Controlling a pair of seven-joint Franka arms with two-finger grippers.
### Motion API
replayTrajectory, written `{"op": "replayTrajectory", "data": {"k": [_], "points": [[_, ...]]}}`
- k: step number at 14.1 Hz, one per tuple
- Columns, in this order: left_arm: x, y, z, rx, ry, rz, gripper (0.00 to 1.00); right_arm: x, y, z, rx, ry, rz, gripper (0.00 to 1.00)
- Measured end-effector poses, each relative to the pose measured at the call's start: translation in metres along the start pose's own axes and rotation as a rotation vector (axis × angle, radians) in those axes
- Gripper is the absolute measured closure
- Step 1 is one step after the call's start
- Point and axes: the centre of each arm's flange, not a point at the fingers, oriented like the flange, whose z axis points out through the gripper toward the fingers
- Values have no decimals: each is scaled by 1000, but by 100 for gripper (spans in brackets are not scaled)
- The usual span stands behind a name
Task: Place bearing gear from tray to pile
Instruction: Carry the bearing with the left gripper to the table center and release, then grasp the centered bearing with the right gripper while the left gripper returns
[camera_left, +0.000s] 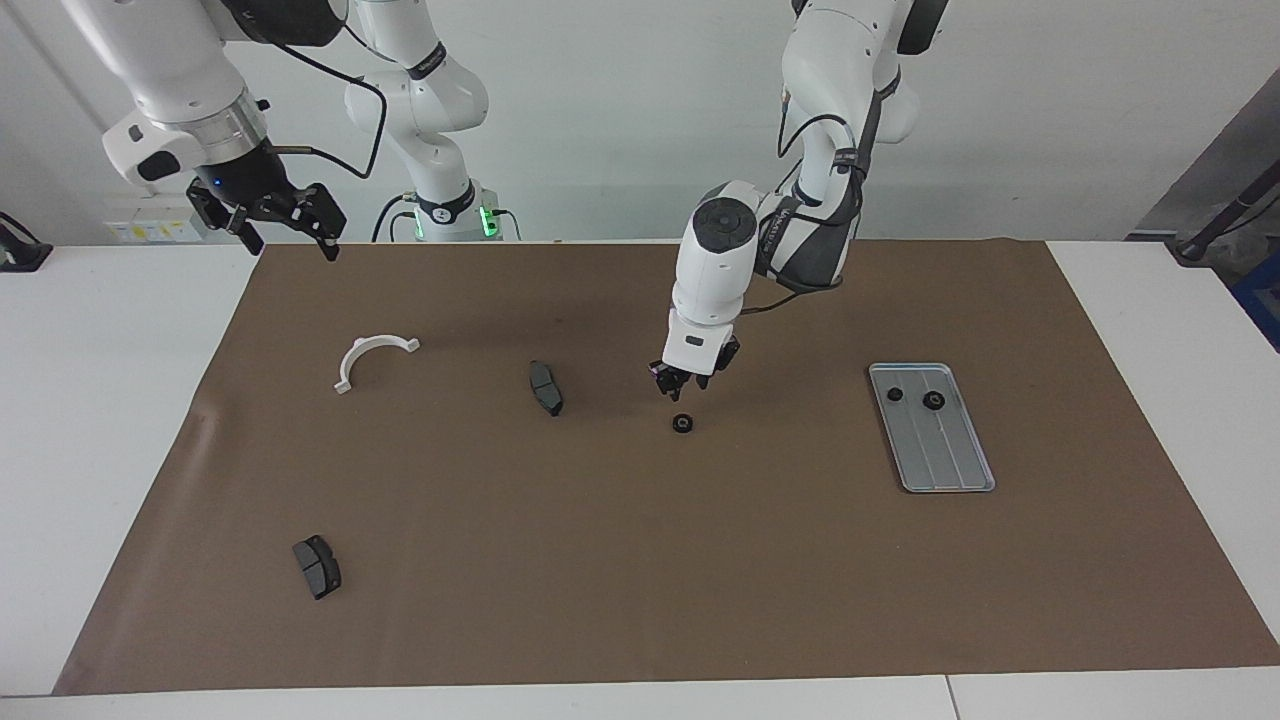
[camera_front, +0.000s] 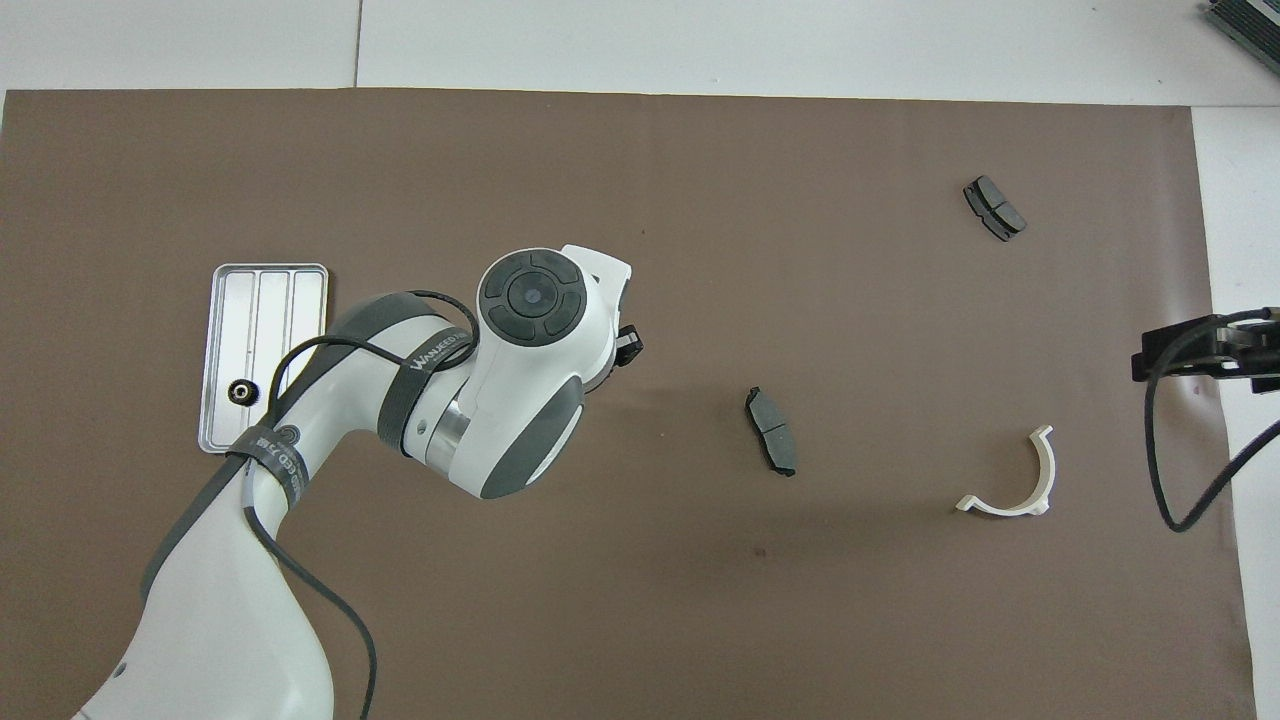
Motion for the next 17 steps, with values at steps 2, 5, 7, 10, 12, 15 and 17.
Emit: {"op": "replayTrajectory", "data": {"k": [2,5,7,10,12,15,17], "points": [[59,-55,-17,14,-4,55,49,0,0,0,0,0,0,0],[131,-145,-33,24,-9,166,49,3,-21,-2,3,38,-40,0],[167,-202,-35,25,-15,245,49,5,-56,5,4,68,-101,0],[194,-270,-27,31,-43,323,48,8,-111,27,22,103,-144,0],[193,-296,-12,36,-77,350,48,15,-156,52,35,116,-124,0],[170,-318,13,45,-105,343,47,26,-245,110,47,141,-100,0],[157,-326,24,49,-117,338,45,28,-298,144,56,155,-80,0]]}}
